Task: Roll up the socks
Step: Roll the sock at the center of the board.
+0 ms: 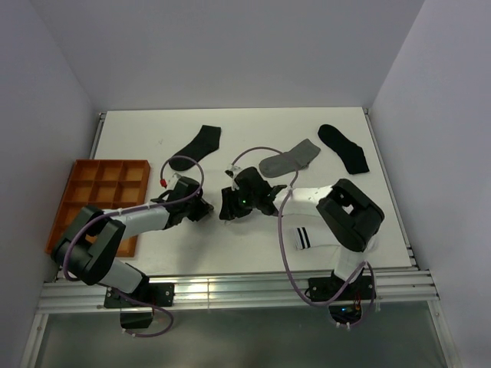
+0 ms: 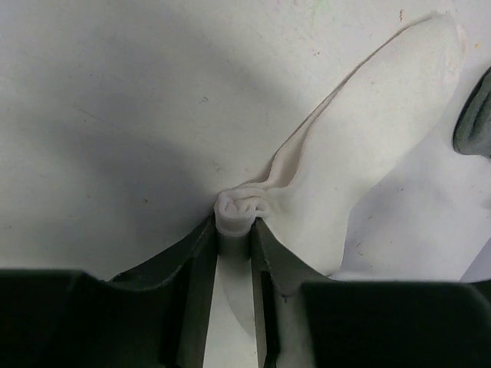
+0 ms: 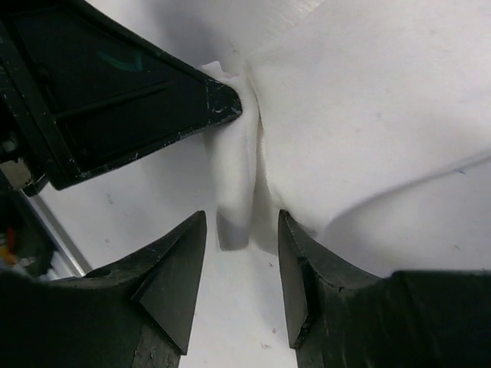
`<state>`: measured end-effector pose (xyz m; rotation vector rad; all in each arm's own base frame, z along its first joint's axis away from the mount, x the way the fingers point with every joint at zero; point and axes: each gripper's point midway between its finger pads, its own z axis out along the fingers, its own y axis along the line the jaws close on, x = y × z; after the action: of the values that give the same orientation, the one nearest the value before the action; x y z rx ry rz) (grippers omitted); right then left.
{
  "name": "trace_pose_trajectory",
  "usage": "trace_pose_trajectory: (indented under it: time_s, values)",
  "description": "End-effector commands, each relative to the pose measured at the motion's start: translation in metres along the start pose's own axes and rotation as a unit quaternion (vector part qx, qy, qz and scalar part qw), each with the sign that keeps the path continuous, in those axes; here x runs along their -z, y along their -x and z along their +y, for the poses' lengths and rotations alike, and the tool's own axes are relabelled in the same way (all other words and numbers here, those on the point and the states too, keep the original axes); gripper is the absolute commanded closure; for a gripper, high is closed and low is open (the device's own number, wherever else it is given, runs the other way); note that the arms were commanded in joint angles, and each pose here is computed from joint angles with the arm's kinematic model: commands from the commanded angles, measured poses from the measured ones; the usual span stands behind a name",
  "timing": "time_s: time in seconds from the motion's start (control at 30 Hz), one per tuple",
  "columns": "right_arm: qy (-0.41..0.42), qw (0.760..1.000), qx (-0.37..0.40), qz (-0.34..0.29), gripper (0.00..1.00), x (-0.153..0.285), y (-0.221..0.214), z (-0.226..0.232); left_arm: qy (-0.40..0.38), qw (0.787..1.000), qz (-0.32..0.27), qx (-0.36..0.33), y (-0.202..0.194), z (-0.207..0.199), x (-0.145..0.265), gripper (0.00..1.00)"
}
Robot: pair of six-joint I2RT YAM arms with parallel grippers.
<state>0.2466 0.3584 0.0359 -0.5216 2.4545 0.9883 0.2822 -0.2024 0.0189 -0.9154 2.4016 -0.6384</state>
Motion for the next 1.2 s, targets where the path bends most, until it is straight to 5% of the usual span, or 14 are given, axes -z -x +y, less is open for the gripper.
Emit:
trace_pose_trajectory:
  time_s: [0.0,0.5,1.17]
  values:
    - [-0.042,0.995,0.077,-0.045,0.5,0.018,0.028,0.01,0.141,0.987,0.038,-0.064,-0.023,0.081,0.002,0.7]
    - [-0.132,0.962,0.222,-0.087,0.53,-0.004,0.026,0.029,0.139,0.986,0.051,-0.082,-0.029,0.074,0.0,0.71]
    - [-0.129,0.964,0.229,-0.03,0.59,-0.025,-0.021,0.012,0.14,0.986,0.054,-0.072,-0.032,0.074,-0.001,0.72]
